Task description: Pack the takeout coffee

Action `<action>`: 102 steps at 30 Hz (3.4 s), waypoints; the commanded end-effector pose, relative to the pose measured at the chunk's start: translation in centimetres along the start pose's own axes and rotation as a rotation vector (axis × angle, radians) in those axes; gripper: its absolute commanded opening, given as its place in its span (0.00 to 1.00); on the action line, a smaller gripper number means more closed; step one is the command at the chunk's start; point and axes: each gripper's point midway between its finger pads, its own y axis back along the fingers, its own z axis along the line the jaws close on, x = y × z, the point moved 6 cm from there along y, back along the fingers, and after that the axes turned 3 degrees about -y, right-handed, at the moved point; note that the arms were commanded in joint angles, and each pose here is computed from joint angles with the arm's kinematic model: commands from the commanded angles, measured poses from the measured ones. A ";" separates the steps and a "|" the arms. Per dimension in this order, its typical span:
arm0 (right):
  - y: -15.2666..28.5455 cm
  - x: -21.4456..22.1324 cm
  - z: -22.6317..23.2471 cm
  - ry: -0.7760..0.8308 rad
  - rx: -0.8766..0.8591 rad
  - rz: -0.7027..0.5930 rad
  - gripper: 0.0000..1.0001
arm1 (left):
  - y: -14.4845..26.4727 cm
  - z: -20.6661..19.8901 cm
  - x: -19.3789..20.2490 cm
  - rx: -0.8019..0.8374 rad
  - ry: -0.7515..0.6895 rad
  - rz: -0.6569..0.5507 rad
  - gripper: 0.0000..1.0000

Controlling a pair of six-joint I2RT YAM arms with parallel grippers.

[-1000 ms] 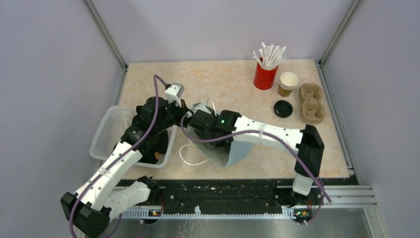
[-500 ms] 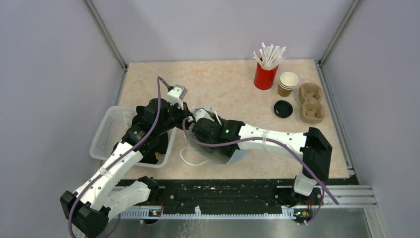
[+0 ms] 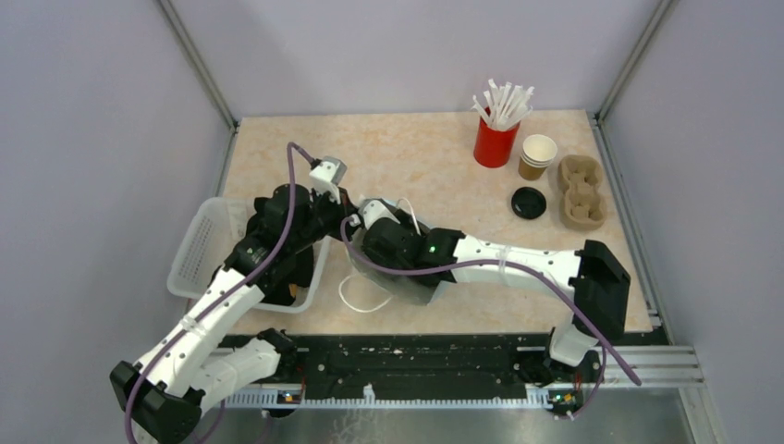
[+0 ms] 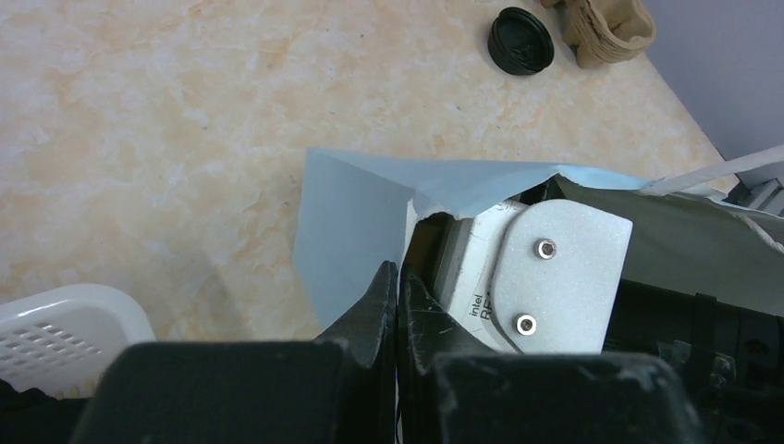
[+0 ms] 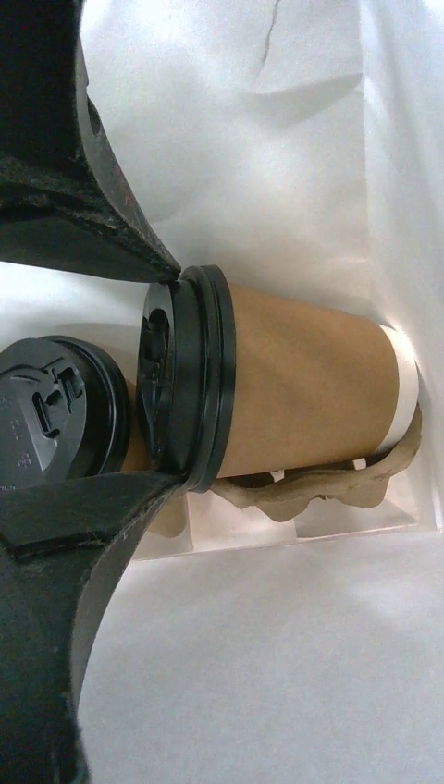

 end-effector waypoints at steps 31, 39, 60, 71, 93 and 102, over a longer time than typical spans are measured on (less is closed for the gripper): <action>6.4 -2.7 0.8 -0.187 -0.155 -0.190 0.52 | 0.1 -0.4 1.6 0.003 -0.044 0.103 0.00; 5.0 -2.0 2.0 -0.339 -0.138 -0.137 0.71 | 0.3 -0.6 2.7 0.040 -0.015 0.077 0.00; 7.2 -2.5 0.6 -0.505 -0.218 -0.228 0.83 | 0.9 -0.3 4.8 0.039 0.040 0.015 0.00; 10.8 -3.8 2.2 -0.480 -0.516 -0.218 0.92 | 0.3 1.6 4.7 -0.109 0.021 0.012 0.00; 20.6 -5.9 -5.5 -0.634 -0.440 -0.427 0.88 | -0.3 0.1 1.0 -0.054 0.041 -0.015 0.00; 25.8 -4.4 -12.1 -0.706 -0.257 -0.580 0.89 | -0.2 -0.1 0.2 -0.032 -0.013 -0.054 0.00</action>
